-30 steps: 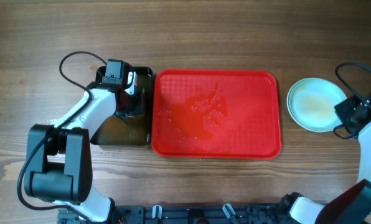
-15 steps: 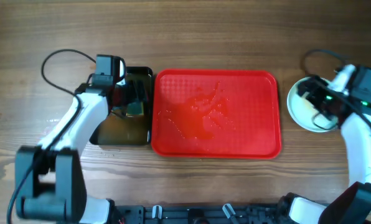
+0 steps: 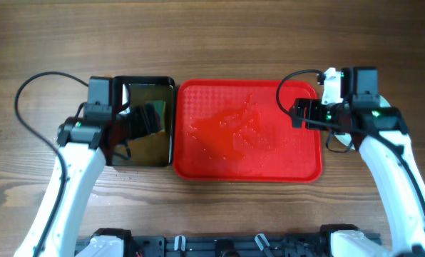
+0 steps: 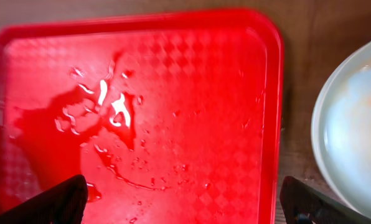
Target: Clean dirty plates on tray and stack at the side
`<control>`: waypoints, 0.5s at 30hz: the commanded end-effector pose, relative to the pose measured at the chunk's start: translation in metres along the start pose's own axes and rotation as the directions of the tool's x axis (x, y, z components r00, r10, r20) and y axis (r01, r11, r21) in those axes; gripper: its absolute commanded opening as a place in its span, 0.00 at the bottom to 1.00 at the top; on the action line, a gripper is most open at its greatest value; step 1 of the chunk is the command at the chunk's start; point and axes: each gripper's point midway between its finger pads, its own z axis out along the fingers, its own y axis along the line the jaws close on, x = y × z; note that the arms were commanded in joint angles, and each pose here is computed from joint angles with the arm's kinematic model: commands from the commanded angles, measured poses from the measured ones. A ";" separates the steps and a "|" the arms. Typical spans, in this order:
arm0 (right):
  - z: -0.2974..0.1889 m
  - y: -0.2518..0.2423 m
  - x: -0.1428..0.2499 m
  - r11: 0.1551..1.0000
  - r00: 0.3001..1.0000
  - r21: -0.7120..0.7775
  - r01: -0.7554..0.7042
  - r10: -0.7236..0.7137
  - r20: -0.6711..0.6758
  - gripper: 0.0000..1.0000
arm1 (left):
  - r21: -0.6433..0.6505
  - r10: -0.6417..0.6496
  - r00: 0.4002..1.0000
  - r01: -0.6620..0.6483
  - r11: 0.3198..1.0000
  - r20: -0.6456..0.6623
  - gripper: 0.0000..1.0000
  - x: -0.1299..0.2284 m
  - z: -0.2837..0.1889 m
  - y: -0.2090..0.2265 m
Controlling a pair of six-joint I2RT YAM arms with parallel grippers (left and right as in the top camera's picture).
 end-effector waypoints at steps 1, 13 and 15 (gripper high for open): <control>-0.042 0.007 -0.009 0.999 0.987 0.009 0.043 -0.044 0.154 1.00 | 0.017 0.039 0.997 -0.040 0.999 0.074 1.00 0.003 -0.027 0.000; -0.126 0.018 0.011 0.995 0.881 0.023 0.097 -0.097 0.464 0.99 | 0.159 0.084 0.907 -0.163 0.974 0.413 1.00 0.042 -0.106 -0.006; -0.124 0.018 0.012 0.995 0.885 0.023 0.096 -0.096 0.456 0.99 | 0.162 0.083 0.904 -0.164 0.973 0.420 1.00 0.044 -0.109 -0.005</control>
